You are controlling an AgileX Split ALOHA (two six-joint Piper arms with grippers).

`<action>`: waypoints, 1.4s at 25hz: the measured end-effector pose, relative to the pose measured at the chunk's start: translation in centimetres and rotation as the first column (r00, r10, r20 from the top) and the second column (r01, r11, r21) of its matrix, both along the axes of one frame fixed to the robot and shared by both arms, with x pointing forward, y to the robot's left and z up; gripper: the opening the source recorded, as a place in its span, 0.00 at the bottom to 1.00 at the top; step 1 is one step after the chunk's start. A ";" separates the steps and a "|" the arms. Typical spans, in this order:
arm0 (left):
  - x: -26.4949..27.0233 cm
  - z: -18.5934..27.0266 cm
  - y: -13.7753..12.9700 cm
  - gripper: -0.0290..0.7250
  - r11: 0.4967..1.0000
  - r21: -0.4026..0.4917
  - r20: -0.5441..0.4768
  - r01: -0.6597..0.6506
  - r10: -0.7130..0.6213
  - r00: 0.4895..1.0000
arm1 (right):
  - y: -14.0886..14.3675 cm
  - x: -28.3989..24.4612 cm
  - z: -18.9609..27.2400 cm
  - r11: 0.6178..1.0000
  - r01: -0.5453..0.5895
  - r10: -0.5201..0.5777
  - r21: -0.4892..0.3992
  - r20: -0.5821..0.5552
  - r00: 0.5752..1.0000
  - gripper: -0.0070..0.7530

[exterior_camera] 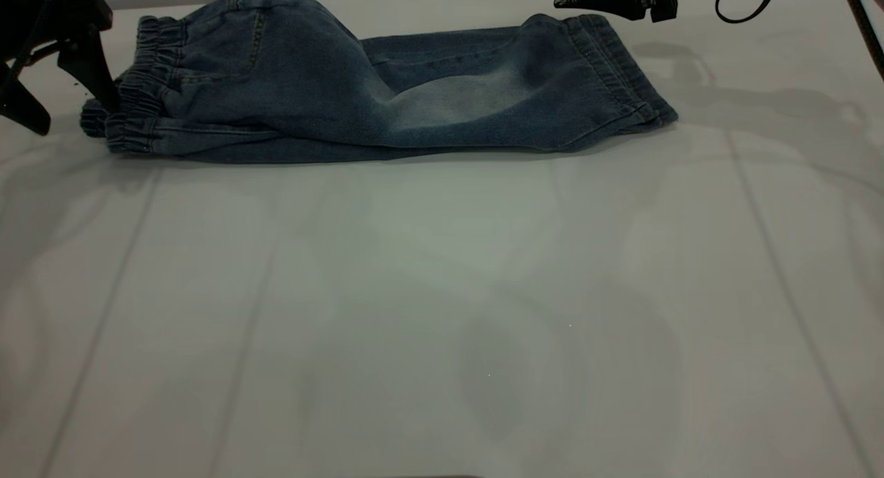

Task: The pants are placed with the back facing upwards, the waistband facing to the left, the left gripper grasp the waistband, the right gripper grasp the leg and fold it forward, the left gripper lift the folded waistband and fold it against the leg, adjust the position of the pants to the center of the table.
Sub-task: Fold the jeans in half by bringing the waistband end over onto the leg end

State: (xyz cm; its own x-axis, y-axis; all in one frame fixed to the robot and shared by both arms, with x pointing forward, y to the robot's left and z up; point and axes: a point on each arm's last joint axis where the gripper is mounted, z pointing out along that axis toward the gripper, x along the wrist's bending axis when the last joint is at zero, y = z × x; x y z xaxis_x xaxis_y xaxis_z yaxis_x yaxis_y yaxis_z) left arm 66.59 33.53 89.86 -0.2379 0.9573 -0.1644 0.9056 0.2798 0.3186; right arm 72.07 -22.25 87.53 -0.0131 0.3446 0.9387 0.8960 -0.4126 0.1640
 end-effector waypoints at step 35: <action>2.2 -0.3 -2.6 0.13 0.999 0.037 0.208 0.038 -0.045 0.977 | 5.8 -0.9 -0.8 0.994 -0.052 0.049 -0.096 -0.030 0.998 0.75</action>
State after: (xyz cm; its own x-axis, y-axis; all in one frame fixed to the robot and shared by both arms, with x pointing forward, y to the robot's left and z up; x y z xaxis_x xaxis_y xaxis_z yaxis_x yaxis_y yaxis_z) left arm 68.83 30.92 89.52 -0.1616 0.9712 -0.1749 0.8289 0.2298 0.5100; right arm 71.18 -16.41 86.69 -0.0072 0.4330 0.9014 0.9201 -0.3502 0.1756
